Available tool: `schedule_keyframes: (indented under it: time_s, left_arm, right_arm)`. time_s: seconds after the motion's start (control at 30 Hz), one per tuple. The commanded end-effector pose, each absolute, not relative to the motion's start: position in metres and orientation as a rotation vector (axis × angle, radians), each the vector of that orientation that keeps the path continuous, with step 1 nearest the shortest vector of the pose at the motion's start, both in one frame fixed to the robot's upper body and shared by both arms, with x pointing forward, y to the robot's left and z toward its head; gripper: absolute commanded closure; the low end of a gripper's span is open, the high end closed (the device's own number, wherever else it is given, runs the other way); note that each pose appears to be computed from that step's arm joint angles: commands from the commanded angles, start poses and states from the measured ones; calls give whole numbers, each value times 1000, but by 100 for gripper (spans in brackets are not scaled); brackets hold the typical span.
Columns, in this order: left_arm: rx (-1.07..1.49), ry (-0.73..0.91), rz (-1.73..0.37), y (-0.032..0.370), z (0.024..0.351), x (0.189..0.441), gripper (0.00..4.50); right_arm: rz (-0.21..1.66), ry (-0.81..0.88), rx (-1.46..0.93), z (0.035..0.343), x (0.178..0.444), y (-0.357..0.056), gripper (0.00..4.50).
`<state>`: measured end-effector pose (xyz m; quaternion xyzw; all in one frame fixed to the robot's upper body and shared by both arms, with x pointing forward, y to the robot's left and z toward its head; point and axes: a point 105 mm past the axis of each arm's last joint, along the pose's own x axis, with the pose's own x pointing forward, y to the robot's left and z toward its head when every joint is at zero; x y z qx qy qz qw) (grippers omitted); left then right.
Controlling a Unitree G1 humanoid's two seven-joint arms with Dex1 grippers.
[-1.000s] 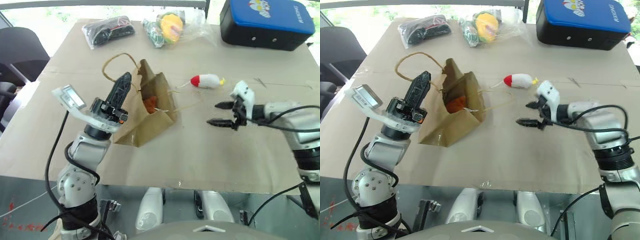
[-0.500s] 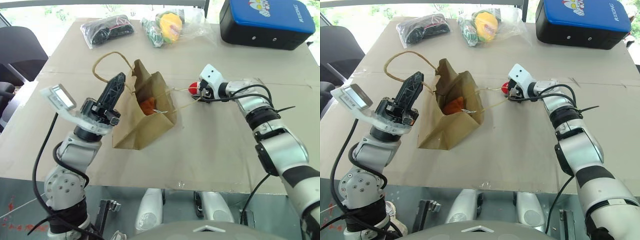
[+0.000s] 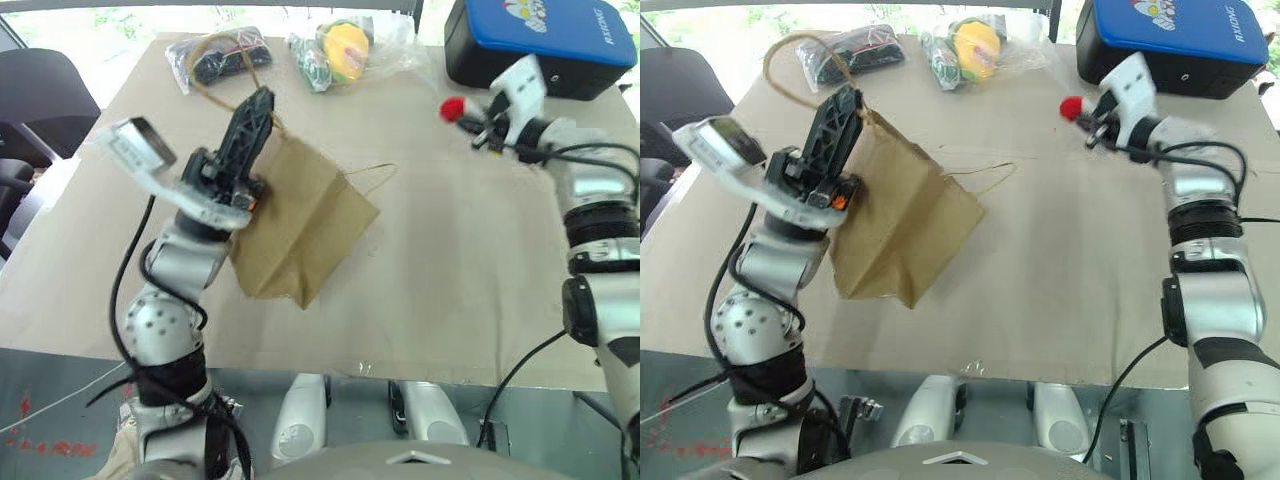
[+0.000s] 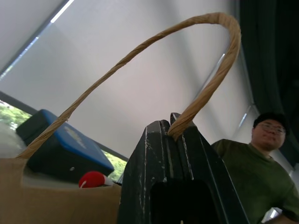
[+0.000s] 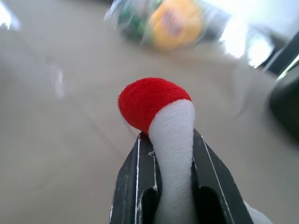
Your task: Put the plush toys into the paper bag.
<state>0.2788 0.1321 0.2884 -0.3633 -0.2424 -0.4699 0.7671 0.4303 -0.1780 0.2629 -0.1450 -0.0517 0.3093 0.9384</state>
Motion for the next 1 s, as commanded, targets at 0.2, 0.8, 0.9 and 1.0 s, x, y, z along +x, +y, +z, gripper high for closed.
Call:
schedule_keyframes:
  time_s: [0.2, 0.8, 0.9, 1.0]
  left_arm:
    - [-765, -397, -1069, 131, 259, 263, 450]
    - [-714, -311, -980, 130, 223, 235, 450]
    - [-722, -323, -967, 132, 224, 234, 450]
    - [-736, -342, -944, 135, 225, 235, 450]
  right_arm:
    - [753, -322, -66, 339, 365, -171, 448]
    - [1376, -265, 281, 343, 273, -38, 448]
    - [1352, -197, 343, 326, 280, -26, 448]
    - [1280, -92, 426, 295, 292, -15, 448]
